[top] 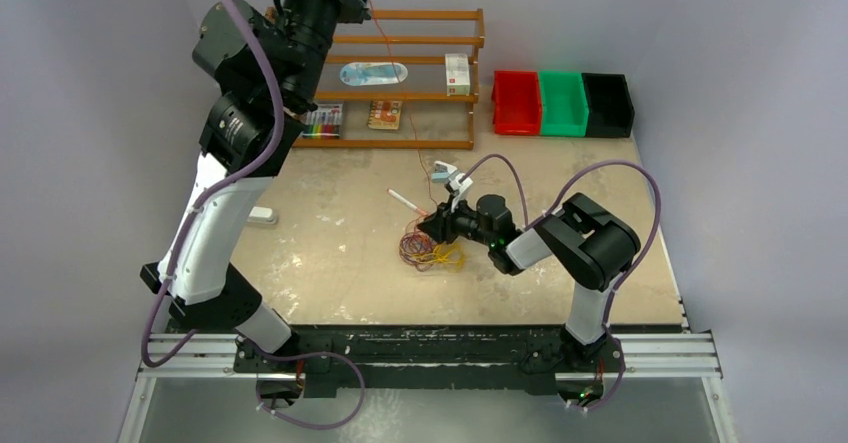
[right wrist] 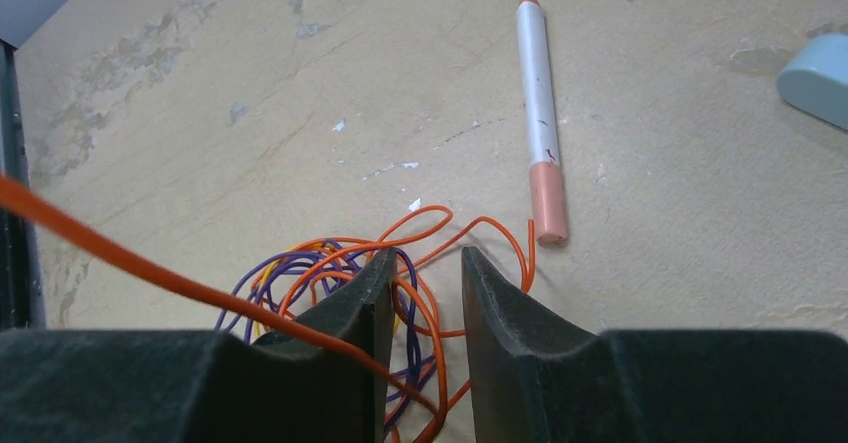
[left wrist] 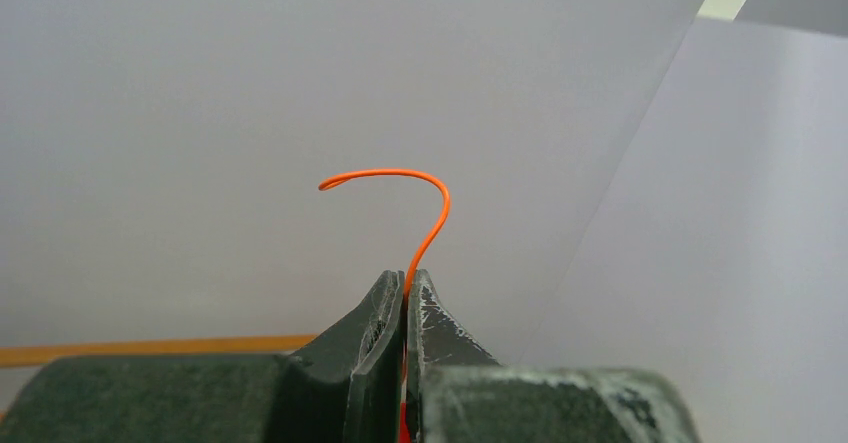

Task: Untangle the cables

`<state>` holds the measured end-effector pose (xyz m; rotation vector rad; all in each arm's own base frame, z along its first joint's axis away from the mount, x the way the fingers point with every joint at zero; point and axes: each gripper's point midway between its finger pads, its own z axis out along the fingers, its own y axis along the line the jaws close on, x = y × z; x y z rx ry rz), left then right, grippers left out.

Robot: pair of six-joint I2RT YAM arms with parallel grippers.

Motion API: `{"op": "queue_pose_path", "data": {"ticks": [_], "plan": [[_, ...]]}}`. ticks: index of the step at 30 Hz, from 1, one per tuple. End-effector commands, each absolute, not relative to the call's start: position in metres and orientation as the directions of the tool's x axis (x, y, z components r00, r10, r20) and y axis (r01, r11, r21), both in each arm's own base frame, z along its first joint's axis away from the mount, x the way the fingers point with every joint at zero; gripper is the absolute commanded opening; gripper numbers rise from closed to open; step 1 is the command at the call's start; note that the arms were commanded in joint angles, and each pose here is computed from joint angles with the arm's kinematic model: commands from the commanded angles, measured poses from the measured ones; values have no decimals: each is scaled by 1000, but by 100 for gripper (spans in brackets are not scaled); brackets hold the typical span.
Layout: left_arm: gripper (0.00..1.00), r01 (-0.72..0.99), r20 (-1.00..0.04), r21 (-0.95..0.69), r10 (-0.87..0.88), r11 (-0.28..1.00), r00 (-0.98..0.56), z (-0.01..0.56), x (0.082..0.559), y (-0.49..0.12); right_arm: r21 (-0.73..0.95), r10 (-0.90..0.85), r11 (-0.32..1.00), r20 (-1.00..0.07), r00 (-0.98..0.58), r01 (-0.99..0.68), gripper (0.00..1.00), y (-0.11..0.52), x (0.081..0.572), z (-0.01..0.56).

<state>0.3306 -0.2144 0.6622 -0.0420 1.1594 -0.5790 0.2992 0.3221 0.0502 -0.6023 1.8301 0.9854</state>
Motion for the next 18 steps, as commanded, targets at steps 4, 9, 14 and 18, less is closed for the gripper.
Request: {"op": "queue_pose_path", "data": {"ticks": [4, 9, 14, 18], "plan": [[0, 430, -715, -310, -506, 848, 482, 731, 305, -184, 354, 49, 586, -913, -404, -729, 35, 319, 305, 61], [0, 420, -688, -290, -492, 860, 533, 743, 300, -178, 353, 45, 596, -911, -409, -721, 36, 317, 307, 58], [0, 399, -681, -281, -475, 873, 558, 747, 297, -171, 351, 47, 598, -913, -405, -720, 37, 317, 308, 60], [0, 399, -690, -279, -471, 874, 549, 741, 297, -171, 344, 53, 598, -918, -392, -724, 37, 318, 309, 69]]}}
